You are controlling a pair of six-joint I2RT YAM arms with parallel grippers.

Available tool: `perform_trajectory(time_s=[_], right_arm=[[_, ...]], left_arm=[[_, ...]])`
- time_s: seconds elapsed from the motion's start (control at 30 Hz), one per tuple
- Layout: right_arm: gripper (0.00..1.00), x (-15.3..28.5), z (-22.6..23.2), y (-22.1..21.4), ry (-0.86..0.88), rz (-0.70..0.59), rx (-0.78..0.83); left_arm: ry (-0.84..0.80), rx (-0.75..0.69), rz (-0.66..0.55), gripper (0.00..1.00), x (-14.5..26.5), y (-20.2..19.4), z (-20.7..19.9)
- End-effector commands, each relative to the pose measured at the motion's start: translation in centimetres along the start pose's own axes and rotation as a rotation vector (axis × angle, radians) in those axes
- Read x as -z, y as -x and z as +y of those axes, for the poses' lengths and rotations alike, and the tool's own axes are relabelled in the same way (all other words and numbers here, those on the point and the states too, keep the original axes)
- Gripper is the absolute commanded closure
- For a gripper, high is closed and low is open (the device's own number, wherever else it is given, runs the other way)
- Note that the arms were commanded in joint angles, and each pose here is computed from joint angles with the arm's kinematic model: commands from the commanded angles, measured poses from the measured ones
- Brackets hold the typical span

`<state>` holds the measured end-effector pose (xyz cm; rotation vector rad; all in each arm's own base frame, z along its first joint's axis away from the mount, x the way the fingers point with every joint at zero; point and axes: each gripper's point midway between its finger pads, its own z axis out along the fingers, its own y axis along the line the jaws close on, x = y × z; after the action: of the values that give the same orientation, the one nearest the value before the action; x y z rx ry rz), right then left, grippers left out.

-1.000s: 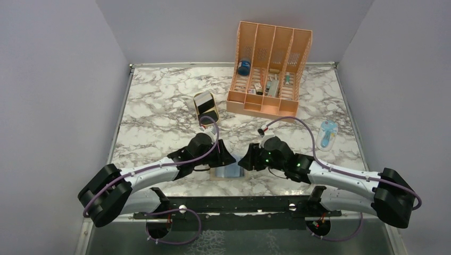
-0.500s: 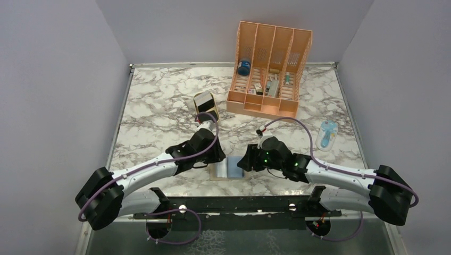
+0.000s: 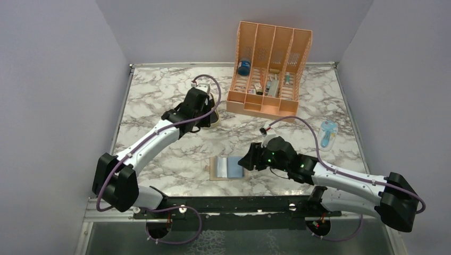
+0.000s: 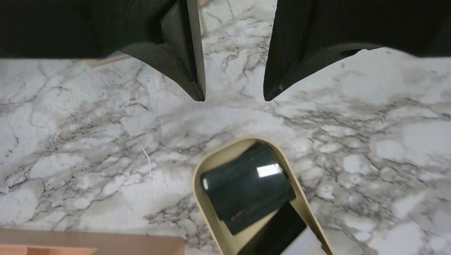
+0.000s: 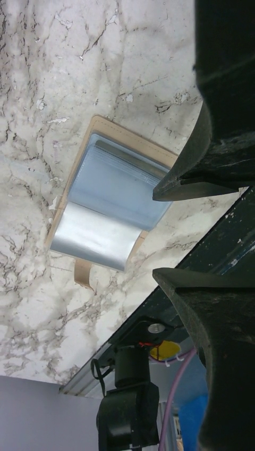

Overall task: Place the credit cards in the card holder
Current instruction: Pick up the credit card from the storage box.

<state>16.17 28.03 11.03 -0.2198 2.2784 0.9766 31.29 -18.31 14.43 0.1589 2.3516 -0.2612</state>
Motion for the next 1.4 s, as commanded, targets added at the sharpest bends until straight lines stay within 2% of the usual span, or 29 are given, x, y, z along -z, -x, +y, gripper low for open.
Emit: perform_trajectory(time_s=[0.0, 0.17, 0.27, 0.4, 0.8, 1.03, 1.37], right_arm=[[0.5, 0.6, -0.3, -0.5, 0.004, 0.004, 0.03], [0.51, 0.3, -1.3, -0.7, -0.054, 0.017, 0.006], [0.51, 0.1, -1.1, -1.0, -0.048, 0.036, 0.014], [0.51, 0.2, -0.7, -1.0, -0.014, 0.031, 0.017], [0.51, 1.0, -0.6, -1.0, -0.022, 0.042, 0.013], [0.51, 1.3, -0.7, -0.7, -0.036, 0.028, -0.002], [0.51, 1.1, -1.0, -1.0, -0.043, 0.028, -0.028]], left_arm=[[-0.035, -0.187, -0.027, 0.53, 0.1, 3.9, 0.1], [-0.099, -0.236, -0.039, 0.53, -0.3, 5.4, -1.2], [-0.082, -0.3, -0.038, 0.52, -1.2, 5.8, -0.8], [-0.042, -0.403, -0.033, 0.52, -3.1, 7.0, 0.5], [0.02, -0.551, 0.023, 0.5, -9.9, 10.0, 3.0], [0.046, -0.597, 0.091, 0.51, -13.0, 9.3, 3.8], [0.112, -0.632, 0.166, 0.52, -15.3, 7.6, 5.7]])
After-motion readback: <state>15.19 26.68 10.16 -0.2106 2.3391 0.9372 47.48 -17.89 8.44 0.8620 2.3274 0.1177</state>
